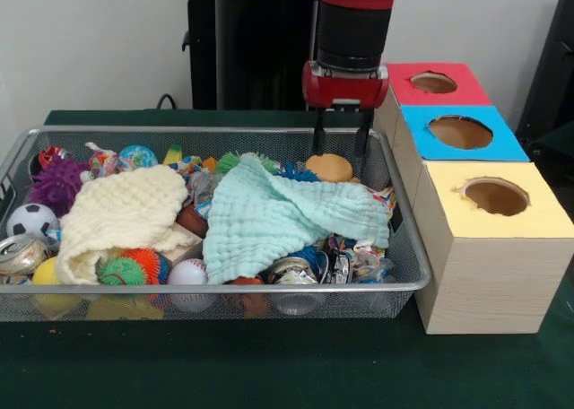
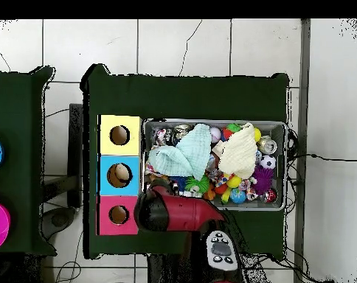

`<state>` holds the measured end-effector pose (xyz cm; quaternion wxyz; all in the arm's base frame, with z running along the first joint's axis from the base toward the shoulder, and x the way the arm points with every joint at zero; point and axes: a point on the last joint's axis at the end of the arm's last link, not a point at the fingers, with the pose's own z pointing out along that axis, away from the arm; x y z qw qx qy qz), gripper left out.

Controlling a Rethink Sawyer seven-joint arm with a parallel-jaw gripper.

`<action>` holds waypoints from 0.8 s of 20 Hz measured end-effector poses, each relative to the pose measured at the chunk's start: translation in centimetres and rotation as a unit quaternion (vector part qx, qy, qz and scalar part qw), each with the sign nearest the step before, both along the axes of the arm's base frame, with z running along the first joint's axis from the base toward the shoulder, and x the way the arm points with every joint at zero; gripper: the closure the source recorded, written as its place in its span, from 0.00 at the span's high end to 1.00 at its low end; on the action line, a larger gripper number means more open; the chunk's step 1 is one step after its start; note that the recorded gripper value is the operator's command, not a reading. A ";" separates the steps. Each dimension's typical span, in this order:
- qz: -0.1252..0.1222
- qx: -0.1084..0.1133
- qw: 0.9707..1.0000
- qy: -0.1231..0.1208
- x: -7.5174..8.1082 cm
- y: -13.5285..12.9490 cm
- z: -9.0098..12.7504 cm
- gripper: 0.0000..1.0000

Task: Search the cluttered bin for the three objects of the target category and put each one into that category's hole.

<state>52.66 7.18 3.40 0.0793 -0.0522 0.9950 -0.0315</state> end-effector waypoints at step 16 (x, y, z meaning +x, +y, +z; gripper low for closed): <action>0.007 -0.012 0.997 -0.081 8.7 -0.7 -1.1 1.00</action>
